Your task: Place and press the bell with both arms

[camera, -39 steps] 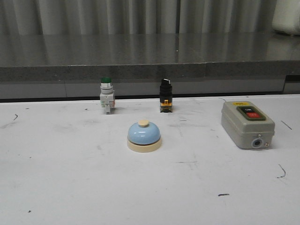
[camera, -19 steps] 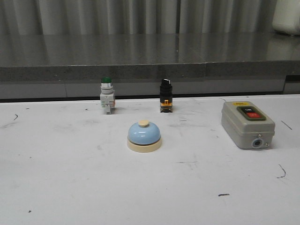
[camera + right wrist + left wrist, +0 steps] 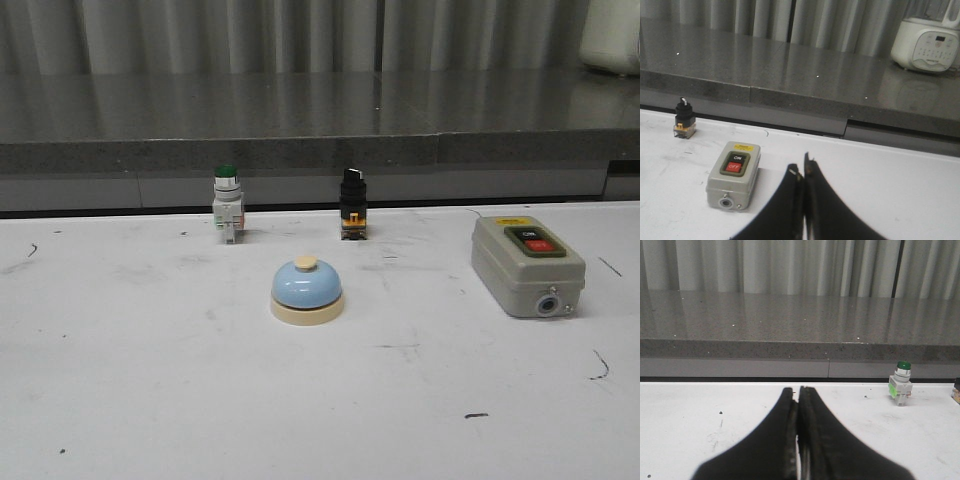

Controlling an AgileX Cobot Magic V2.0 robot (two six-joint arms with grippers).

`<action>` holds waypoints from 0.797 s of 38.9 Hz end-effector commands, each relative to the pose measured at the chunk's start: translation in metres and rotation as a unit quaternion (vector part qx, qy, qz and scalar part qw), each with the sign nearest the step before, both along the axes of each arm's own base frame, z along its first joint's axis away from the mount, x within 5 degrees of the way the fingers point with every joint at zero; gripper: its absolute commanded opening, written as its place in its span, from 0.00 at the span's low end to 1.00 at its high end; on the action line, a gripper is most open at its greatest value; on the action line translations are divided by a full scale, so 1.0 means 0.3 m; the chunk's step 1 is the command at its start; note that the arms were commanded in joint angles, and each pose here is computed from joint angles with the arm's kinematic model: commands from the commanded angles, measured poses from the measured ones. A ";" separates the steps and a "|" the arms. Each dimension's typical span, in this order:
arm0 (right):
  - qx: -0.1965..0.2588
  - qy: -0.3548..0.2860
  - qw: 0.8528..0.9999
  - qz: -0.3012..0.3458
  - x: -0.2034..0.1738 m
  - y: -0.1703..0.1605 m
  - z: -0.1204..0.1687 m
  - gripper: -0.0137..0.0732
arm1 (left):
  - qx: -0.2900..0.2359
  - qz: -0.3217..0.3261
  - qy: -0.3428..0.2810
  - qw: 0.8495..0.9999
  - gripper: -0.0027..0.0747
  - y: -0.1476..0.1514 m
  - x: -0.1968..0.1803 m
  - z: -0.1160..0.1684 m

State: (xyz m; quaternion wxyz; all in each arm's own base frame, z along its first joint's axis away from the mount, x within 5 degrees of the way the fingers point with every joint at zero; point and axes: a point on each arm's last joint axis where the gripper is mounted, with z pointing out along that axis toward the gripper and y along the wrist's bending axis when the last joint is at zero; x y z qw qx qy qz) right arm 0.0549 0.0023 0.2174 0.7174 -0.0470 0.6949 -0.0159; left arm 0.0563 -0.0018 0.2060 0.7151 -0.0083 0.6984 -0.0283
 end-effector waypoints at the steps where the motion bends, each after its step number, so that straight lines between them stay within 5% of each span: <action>1: -0.006 -0.081 0.997 -0.009 -0.007 -0.002 0.012 0.08 | -0.011 0.001 -0.040 0.999 0.01 0.002 -0.003 0.003; 14: 0.052 -0.061 0.997 -0.012 -0.002 -0.006 -0.014 0.08 | -0.011 0.001 -0.040 0.999 0.01 0.002 -0.003 0.003; 31: 0.053 -0.057 0.997 -0.012 -0.002 -0.006 -0.016 0.08 | -0.011 0.001 -0.040 0.999 0.01 0.002 -0.003 0.003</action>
